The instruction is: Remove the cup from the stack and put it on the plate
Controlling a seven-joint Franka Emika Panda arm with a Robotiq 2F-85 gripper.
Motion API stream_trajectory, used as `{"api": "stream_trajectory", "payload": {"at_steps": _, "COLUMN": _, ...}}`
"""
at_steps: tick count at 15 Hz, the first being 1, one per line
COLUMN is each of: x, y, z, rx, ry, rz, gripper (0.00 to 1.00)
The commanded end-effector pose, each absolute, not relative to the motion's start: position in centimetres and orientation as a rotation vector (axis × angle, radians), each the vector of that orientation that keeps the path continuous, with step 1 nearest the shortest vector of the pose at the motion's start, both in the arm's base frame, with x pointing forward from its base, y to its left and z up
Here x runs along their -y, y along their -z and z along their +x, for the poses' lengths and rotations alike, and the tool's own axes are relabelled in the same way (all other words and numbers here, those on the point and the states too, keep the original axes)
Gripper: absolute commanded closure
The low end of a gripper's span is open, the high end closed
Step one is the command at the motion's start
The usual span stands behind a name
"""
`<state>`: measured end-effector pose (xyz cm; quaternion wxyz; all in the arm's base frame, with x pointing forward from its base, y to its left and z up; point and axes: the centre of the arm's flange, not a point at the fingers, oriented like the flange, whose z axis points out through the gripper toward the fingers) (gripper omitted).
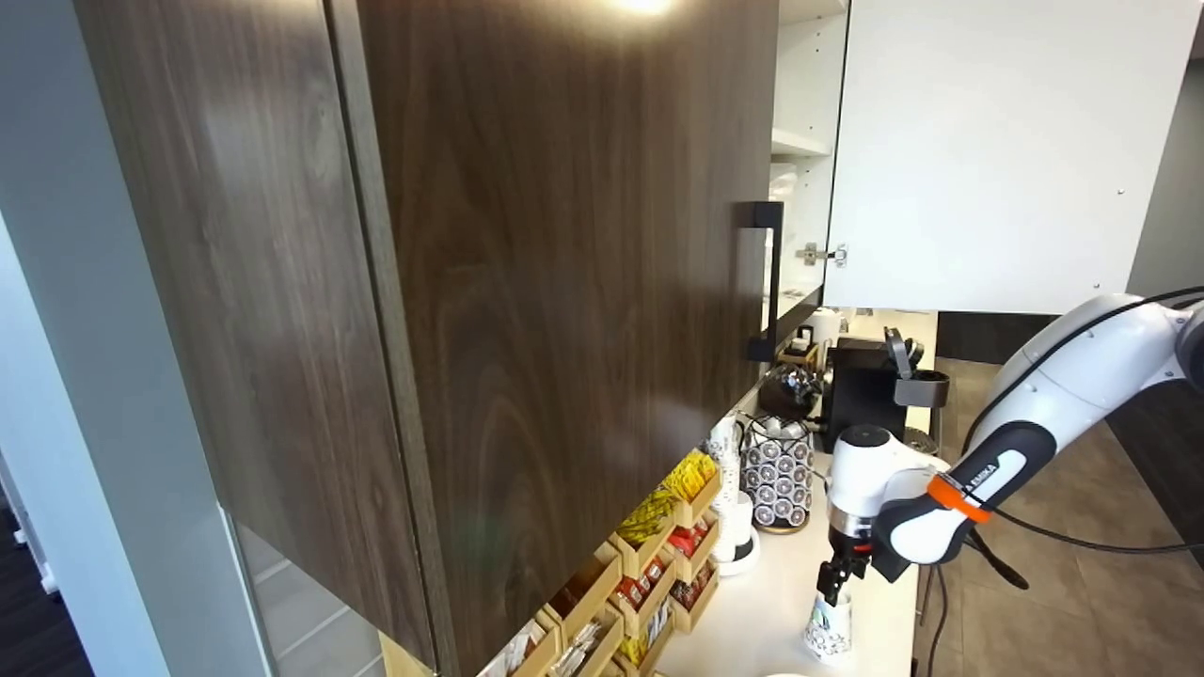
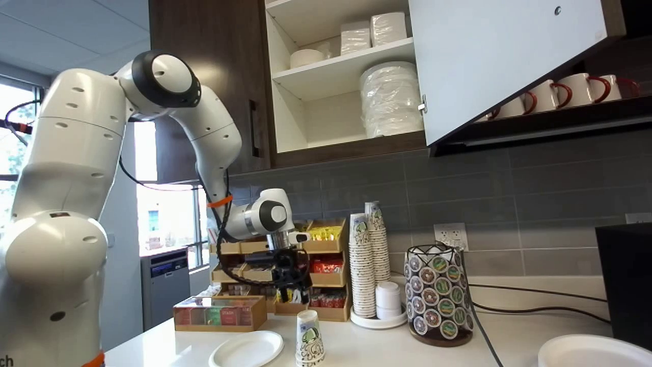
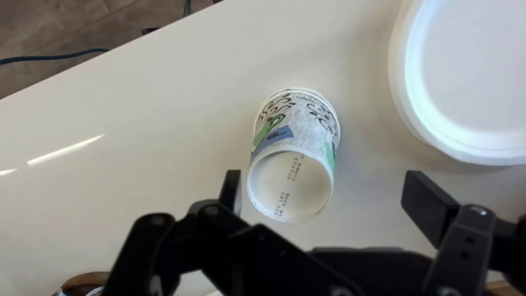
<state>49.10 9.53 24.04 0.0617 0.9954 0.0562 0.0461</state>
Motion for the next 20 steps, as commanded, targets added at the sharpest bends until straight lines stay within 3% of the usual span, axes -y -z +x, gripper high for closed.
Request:
{"api": "stream_trajectory", "payload": {"at_steps": 1, "x": -9.4, "y": -22.1, "z": 51.4, "rx": -0.151, "ry": -0.108, "rz": 3.042, "gripper": 0.00}}
{"api": "stream_trajectory", "payload": {"at_steps": 15, "x": -7.1, "y": -20.6, "z": 53.0, "rx": -0.039, "ry": -0.050, "rz": 3.082, "gripper": 0.00}}
{"api": "stream_trajectory", "payload": {"at_steps": 20, "x": -6.7, "y": -20.6, "z": 53.1, "rx": -0.023, "ry": -0.048, "rz": 3.086, "gripper": 0.09}}
